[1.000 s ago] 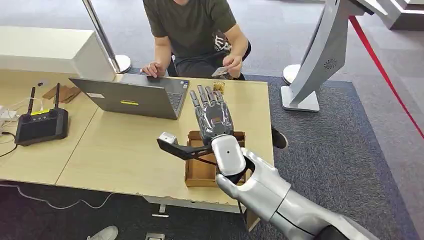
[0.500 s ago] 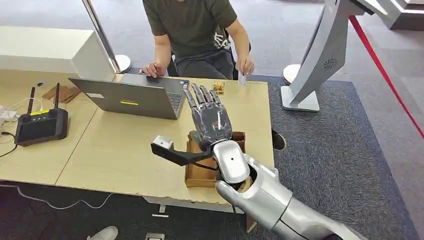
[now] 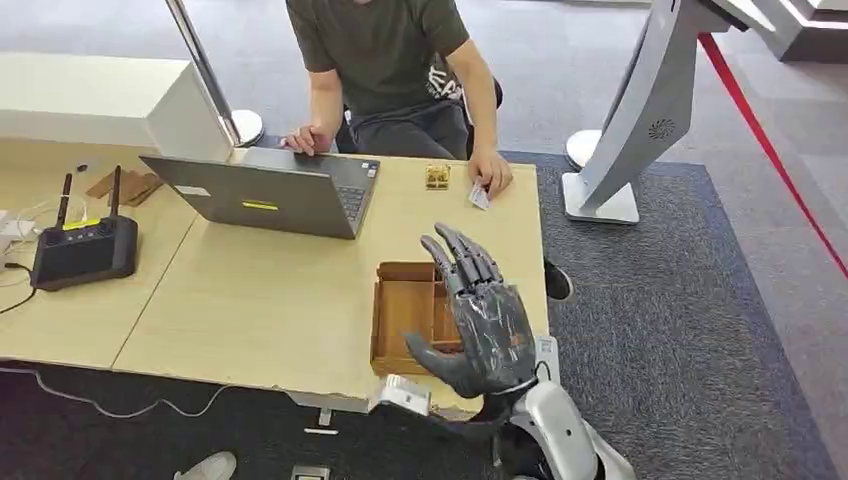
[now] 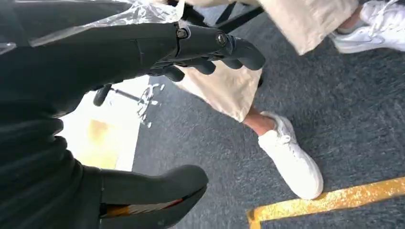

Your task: Pass the card to the sensor for recognition and then transmit it.

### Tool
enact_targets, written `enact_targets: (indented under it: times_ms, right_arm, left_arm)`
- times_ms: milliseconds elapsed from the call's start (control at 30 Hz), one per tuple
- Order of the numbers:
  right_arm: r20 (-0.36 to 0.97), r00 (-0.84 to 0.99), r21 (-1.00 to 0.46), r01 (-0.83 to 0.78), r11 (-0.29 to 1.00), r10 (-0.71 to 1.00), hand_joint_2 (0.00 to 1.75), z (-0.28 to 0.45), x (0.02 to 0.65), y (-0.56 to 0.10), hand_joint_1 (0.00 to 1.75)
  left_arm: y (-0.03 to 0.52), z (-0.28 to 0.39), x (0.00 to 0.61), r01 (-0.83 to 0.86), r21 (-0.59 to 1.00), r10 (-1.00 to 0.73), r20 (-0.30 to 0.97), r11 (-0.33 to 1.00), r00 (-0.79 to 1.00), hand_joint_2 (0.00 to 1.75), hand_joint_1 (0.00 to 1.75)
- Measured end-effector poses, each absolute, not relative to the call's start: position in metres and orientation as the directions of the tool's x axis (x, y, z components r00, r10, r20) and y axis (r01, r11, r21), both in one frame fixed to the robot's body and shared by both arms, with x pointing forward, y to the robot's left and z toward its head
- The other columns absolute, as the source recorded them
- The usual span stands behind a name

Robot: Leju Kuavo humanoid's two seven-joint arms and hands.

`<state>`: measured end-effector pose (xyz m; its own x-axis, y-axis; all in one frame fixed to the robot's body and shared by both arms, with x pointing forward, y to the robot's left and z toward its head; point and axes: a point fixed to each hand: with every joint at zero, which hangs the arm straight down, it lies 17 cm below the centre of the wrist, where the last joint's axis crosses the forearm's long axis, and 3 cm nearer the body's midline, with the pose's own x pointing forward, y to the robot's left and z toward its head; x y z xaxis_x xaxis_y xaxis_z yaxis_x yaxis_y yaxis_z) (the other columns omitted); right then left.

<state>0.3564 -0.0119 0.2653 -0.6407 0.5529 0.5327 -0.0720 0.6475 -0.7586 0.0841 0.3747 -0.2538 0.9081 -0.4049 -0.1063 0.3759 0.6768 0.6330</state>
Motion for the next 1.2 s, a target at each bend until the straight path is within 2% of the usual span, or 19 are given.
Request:
enact_targets:
  times_ms: [333, 467, 667, 1200]
  right_arm:
    - [0.511, -0.590, -0.778, -0.007, 0.629, 0.625, 1.75, 0.262, 0.339, -0.070, 0.00]
    - [0.490, -0.523, -0.853, -0.123, 0.508, 0.697, 1.75, 0.224, 0.341, -0.067, 0.00]
    - [0.458, -0.463, -0.889, -0.260, 0.378, 0.759, 1.75, 0.186, 0.338, -0.061, 0.00]
    - [0.409, -0.467, -0.910, -0.271, 0.313, 0.784, 1.75, 0.168, 0.335, -0.058, 0.00]
  left_arm:
    - [0.374, -0.257, 0.069, 0.313, 0.603, -0.301, -0.125, 0.734, 0.946, 1.75, 0.00]
    - [0.374, -0.257, 0.064, 0.287, 0.599, -0.260, -0.135, 0.747, 0.956, 1.75, 0.00]
    - [0.375, -0.257, 0.061, 0.273, 0.598, -0.231, -0.148, 0.754, 0.962, 1.75, 0.00]
    - [0.376, -0.256, 0.065, 0.280, 0.601, -0.247, -0.139, 0.748, 0.959, 1.75, 0.00]
